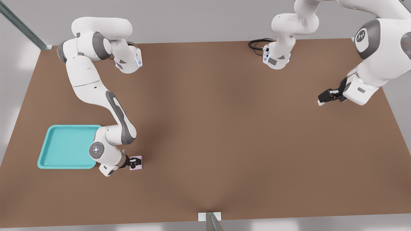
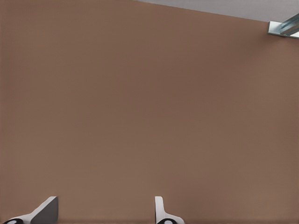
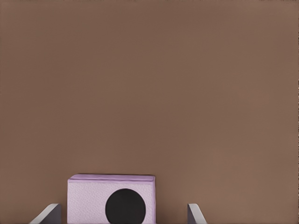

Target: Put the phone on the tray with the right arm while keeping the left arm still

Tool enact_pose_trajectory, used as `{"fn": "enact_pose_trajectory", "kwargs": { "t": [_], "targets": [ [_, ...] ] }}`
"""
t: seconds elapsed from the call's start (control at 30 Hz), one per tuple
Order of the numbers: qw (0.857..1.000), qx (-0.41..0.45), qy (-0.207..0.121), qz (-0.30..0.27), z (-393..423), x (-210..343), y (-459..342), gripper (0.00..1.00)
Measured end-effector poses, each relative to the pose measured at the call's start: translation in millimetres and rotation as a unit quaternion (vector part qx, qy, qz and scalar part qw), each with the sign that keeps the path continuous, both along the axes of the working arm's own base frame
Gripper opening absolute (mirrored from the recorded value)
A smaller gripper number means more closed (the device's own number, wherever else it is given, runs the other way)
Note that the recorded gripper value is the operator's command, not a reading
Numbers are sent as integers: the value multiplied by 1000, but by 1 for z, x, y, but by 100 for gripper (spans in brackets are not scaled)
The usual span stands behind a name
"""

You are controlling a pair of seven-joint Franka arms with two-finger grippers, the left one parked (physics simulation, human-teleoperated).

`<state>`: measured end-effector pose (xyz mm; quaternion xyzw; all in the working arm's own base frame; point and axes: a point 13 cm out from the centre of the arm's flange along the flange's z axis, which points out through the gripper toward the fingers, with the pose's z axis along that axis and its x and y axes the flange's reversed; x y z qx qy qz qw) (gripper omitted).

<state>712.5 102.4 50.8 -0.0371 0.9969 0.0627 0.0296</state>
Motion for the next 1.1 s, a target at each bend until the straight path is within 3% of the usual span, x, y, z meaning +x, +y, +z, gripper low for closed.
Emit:
{"fn": "enact_pose_trajectory", "kwargs": {
  "t": [0.47, 1.1],
  "targets": [
    [999, -3, -16, 31, -10, -9, -2, 100],
    [1000, -3, -10, -6, -8, -23, 2, 100]
  ]
}}
